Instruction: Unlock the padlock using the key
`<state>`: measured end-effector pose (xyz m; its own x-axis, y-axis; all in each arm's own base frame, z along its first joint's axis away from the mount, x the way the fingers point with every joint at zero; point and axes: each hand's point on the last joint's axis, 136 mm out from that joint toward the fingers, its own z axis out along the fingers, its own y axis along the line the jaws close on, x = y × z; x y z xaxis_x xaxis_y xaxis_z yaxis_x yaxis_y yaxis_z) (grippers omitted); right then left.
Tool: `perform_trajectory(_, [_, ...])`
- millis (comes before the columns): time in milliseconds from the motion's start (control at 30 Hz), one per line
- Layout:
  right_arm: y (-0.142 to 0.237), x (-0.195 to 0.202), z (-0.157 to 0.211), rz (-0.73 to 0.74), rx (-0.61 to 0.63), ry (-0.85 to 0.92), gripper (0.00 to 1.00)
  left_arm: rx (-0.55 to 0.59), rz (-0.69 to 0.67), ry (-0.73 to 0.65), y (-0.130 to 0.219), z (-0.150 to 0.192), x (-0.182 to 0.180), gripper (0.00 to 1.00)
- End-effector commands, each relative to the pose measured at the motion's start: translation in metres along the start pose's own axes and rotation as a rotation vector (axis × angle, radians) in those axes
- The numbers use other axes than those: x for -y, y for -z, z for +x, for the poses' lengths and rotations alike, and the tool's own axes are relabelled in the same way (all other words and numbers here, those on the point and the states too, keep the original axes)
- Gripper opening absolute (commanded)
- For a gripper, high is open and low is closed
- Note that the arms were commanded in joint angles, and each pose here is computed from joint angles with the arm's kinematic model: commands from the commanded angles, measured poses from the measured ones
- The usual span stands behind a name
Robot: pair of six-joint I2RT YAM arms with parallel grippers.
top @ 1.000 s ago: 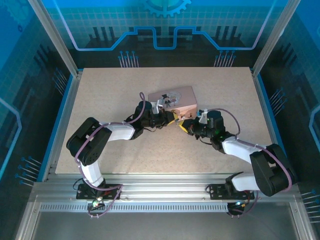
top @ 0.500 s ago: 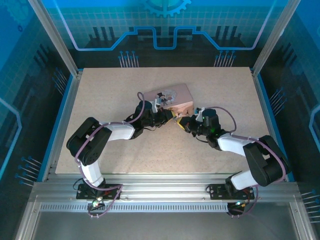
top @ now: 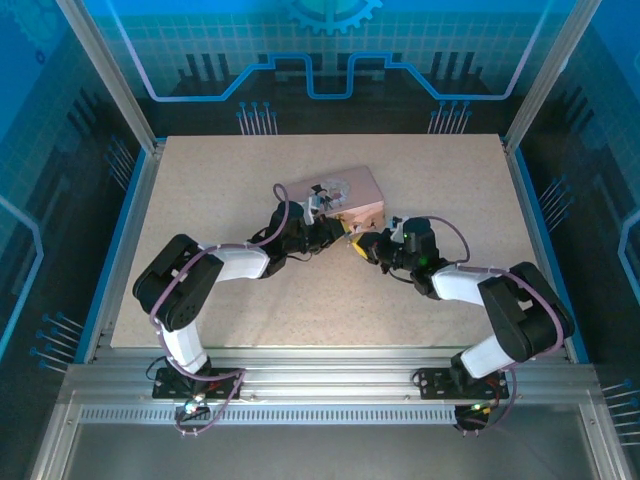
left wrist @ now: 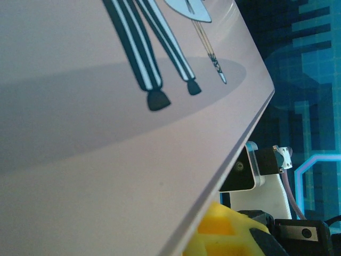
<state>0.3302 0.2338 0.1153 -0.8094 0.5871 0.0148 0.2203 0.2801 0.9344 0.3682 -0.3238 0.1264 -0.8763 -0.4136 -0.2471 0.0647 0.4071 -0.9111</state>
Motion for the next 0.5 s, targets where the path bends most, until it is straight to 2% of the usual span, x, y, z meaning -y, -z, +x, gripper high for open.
perform_trajectory(0, [0.010,-0.121,-0.004,-0.308,0.061,0.220,0.00,-0.466,0.243,-0.062,0.008,0.110,0.067,0.00])
perform_trajectory(133, [0.017,-0.130,-0.002,-0.318,0.062,0.254,0.00,-0.475,0.246,-0.065,0.008,0.112,0.068,0.00])
perform_trajectory(467, [0.014,-0.120,-0.005,-0.270,0.079,0.271,0.00,-0.498,0.262,-0.080,0.009,0.118,0.075,0.00])
